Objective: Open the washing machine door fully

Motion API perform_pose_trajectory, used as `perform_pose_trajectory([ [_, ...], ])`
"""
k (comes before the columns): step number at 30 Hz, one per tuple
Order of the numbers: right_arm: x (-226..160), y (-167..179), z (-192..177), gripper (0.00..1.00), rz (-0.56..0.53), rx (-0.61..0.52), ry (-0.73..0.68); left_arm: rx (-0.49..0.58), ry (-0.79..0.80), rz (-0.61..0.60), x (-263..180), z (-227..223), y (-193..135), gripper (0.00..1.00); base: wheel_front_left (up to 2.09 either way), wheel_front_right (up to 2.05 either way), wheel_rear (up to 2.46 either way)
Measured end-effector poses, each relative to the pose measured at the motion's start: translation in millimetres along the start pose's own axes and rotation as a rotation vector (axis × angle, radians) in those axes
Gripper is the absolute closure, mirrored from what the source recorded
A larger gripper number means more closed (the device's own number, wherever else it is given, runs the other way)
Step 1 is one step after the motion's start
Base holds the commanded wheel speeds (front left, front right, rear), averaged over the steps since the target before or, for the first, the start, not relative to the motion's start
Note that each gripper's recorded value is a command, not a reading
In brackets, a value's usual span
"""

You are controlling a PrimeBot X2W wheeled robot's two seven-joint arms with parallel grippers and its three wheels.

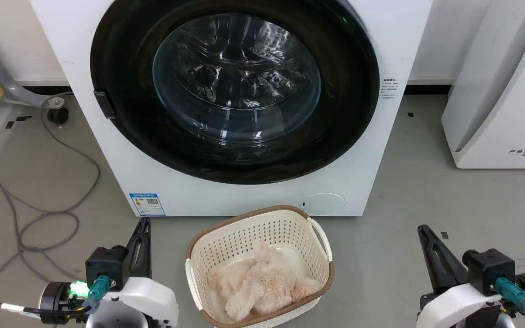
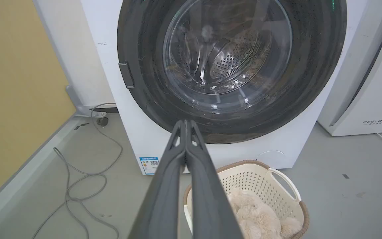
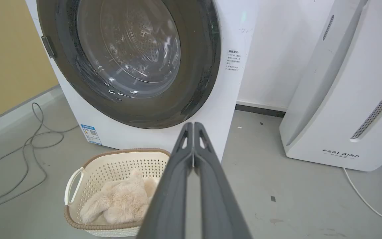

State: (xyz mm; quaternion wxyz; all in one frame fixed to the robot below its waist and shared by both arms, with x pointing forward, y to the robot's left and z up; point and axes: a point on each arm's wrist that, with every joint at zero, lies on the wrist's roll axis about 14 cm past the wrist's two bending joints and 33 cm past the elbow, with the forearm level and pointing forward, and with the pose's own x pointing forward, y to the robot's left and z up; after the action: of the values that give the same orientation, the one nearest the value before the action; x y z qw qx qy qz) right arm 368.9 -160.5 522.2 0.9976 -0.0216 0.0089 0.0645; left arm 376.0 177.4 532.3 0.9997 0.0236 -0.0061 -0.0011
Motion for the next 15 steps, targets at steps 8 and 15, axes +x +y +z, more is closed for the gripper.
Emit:
perform_pose_trajectory([
  [8, 0.0, 0.0, 0.0, 1.00, 0.000, 0.000, 0.000, 0.000, 0.000, 0.000, 0.0, 0.0, -0.1, 1.00, 0.00, 0.00, 0.00],
  [15, -0.1, -0.1, -0.3, 0.00, 0.000, 0.001, 0.001, 0.000, 0.001, 0.000, 0.0, -0.2, 0.1, 0.00, 0.00, 0.00, 0.00],
])
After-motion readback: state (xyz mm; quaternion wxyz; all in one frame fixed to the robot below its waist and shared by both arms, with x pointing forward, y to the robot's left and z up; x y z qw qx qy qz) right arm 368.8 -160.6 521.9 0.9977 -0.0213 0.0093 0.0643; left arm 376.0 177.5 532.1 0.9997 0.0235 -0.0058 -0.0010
